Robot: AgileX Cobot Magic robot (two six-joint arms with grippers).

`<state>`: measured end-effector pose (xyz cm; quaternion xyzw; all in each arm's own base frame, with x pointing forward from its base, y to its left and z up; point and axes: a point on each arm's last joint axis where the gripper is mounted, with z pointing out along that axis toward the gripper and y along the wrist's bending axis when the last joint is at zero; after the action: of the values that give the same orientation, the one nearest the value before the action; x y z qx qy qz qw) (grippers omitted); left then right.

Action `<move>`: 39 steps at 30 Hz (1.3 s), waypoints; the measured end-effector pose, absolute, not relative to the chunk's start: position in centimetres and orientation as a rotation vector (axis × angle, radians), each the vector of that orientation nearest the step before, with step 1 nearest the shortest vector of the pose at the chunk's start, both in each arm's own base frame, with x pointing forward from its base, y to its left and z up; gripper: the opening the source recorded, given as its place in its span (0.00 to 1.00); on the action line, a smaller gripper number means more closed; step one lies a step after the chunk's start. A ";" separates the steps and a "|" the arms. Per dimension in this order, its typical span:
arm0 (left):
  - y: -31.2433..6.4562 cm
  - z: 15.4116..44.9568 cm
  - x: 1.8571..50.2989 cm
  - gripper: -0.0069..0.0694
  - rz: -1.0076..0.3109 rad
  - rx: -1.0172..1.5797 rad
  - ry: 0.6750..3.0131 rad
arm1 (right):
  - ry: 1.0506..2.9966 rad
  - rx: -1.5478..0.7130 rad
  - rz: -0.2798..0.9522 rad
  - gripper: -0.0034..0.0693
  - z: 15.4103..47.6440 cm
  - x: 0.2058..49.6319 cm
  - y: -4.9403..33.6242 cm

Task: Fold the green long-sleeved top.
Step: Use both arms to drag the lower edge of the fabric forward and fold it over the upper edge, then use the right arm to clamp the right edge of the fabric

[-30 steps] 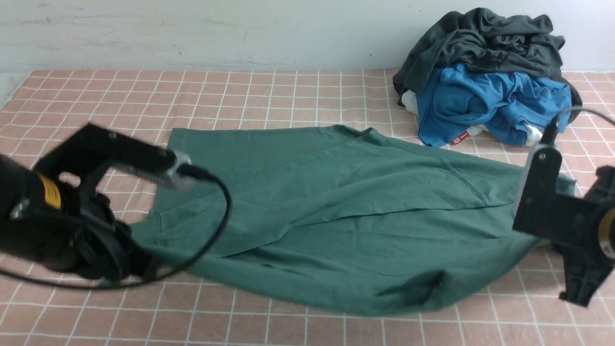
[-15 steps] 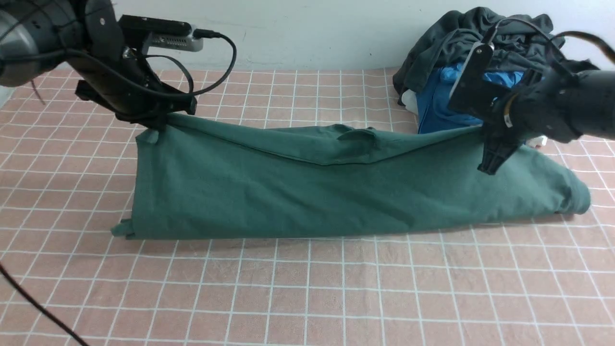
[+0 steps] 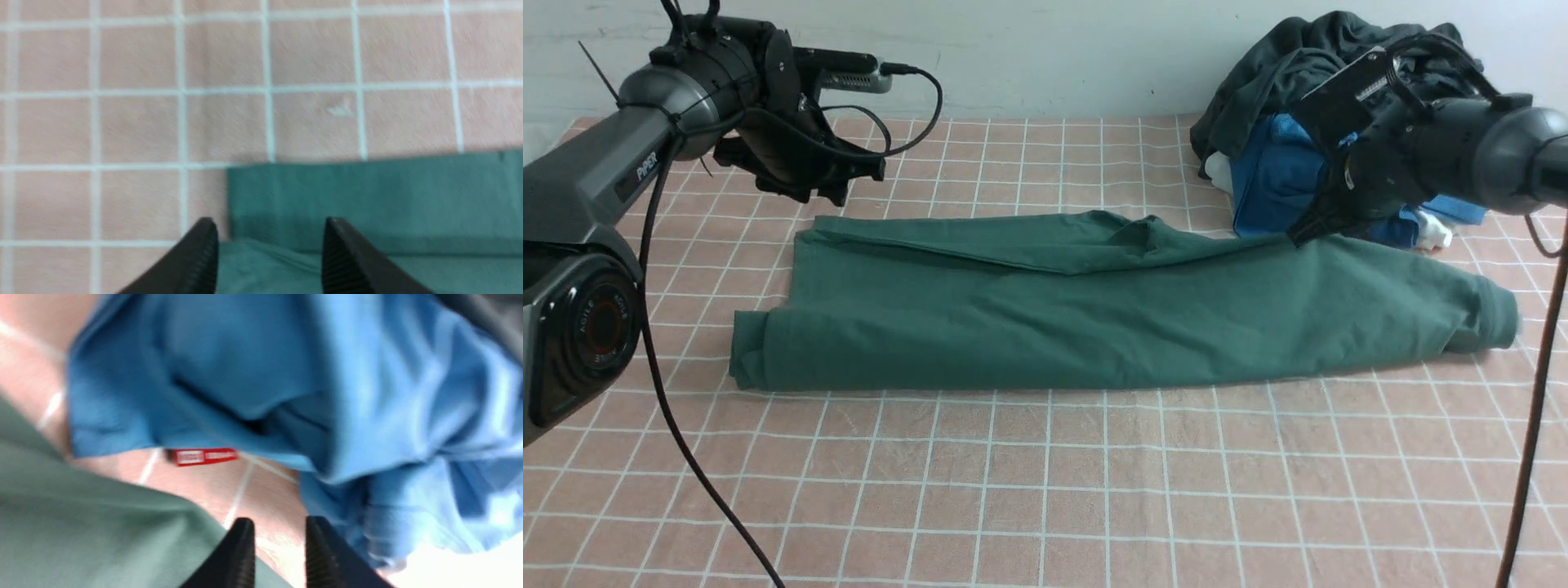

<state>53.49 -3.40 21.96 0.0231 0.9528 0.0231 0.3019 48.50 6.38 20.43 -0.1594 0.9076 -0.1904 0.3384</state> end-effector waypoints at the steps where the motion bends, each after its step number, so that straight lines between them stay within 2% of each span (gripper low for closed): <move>1: -3.1 22.6 53.4 0.56 0.074 0.054 2.518 | 2.373 -0.391 -0.500 0.34 20.7 48.4 6.4; 3: -2.8 23.9 52.9 0.59 0.091 0.044 2.533 | 2.383 -0.371 -0.494 0.36 21.8 48.1 7.1; 6: -2.7 25.5 51.8 0.58 0.111 0.075 2.578 | 2.403 -0.483 -0.414 0.32 22.6 47.3 9.2; 10: -3.8 27.4 49.9 0.51 0.052 0.199 2.666 | 2.448 -0.820 -0.110 0.12 20.7 46.0 13.7; 11: -4.0 27.5 49.8 0.50 0.039 0.210 2.670 | 2.447 -0.851 -0.071 0.11 20.3 46.0 14.1; 12: -5.0 28.3 49.2 0.46 -0.027 0.253 2.675 | 2.434 -0.958 0.056 0.06 18.6 45.9 15.3; 13: -5.2 28.4 49.1 0.44 -0.046 0.258 2.674 | 2.420 -0.993 0.062 0.06 18.3 46.0 15.4; 14: -6.4 29.7 48.2 0.40 -0.122 0.313 2.654 | 2.372 -1.053 0.133 0.04 16.4 46.4 16.2; 16: -7.3 30.9 47.5 0.37 -0.181 0.345 2.633 | 2.319 -1.052 0.149 0.03 15.2 47.0 16.6; 18: -8.9 33.8 45.2 0.33 -0.285 0.428 2.569 | 2.187 -0.872 0.137 0.03 14.1 49.0 17.0; 21: -9.8 36.0 43.1 0.31 -0.327 0.481 2.512 | 2.091 -0.682 0.116 0.03 14.3 50.8 16.9; 23: -9.9 37.7 40.2 0.29 -0.329 0.499 2.453 | 2.014 -0.525 0.113 0.05 15.7 52.5 15.9; 25: -9.4 38.7 38.1 0.29 -0.312 0.478 2.406 | 1.986 -0.489 0.122 0.08 17.2 53.2 15.2; 27: -8.6 38.3 36.5 0.29 -0.290 0.439 2.399 | 1.984 -0.481 0.152 0.12 18.8 53.6 14.3; 30: -6.1 37.0 31.4 0.29 -0.225 0.315 2.369 | 2.101 -0.477 0.293 0.22 23.2 52.3 11.8; 33: -4.4 35.3 26.6 0.29 -0.175 0.270 2.373 | 2.295 -0.429 0.341 0.32 26.6 50.0 8.6; 36: -3.3 33.5 22.2 0.29 -0.146 0.254 2.385 | 2.559 -0.363 0.261 0.42 27.4 47.7 5.5; 39: -2.6 30.7 19.0 0.29 -0.127 0.239 2.421 | 2.753 -0.249 0.055 0.52 26.0 46.6 2.3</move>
<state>19.02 -2.61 30.73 0.0919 0.9327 -0.0489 0.3453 46.55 2.33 25.98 -0.0885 0.9781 0.0195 0.1875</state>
